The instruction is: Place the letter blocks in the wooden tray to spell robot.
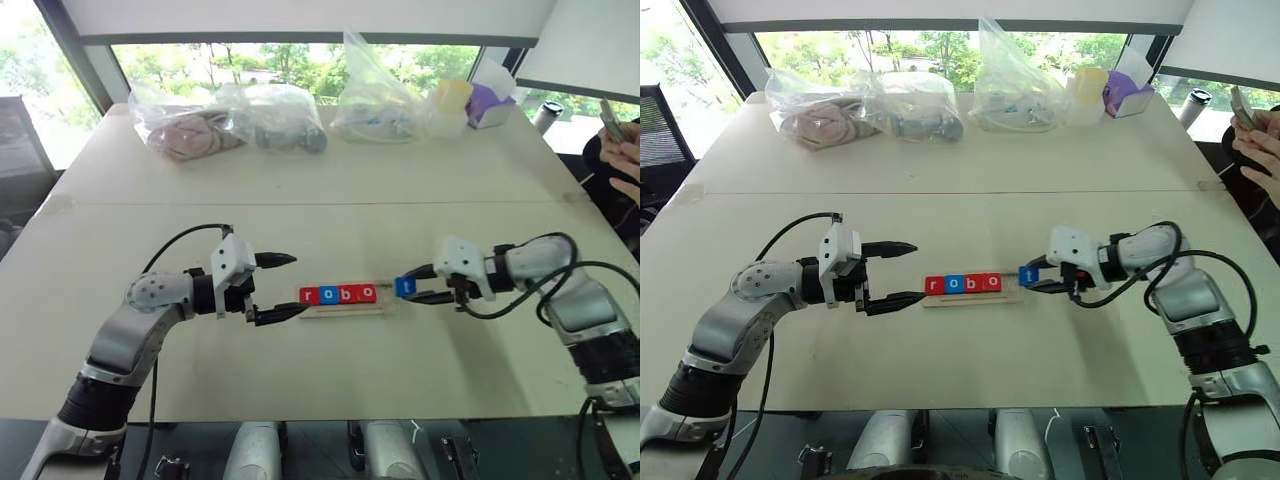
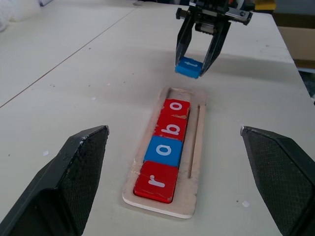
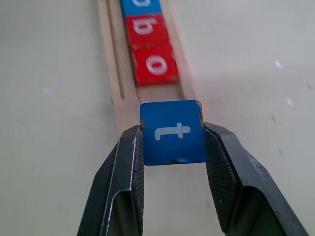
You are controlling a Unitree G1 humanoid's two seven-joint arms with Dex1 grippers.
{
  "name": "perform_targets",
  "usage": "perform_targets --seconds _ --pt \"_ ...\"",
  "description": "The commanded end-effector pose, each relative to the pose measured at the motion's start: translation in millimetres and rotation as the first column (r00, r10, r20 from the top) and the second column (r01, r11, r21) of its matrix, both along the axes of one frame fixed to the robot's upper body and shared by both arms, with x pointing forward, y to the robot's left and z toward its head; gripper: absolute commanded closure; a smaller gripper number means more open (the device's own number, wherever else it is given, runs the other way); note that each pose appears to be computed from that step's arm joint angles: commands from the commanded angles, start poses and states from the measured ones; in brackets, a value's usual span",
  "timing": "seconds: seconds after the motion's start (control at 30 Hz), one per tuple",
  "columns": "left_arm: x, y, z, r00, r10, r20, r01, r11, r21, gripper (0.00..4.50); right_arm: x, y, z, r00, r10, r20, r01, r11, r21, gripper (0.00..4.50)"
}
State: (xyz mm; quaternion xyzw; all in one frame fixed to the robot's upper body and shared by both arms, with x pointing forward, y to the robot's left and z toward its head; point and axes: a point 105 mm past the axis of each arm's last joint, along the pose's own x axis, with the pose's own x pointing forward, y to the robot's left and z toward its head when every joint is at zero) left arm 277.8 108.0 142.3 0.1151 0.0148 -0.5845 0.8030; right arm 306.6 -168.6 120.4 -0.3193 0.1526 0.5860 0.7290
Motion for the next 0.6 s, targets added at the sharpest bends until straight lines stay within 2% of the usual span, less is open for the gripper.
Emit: perform_targets --seconds 0.03,0.6 --pt "-3.6 -4.6 12.5 0.998 -0.035 0.046 0.036 0.999 -0.021 0.00 3.4 7.0 9.2 0.999 0.021 0.041 -0.021 1.000 0.000 3.35" --pt "-1.0 -7.1 13.2 0.998 -0.008 0.064 0.009 1.000 -0.029 0.00 12.3 15.3 -3.7 0.998 0.056 0.038 -0.054 0.998 -0.033 3.35"
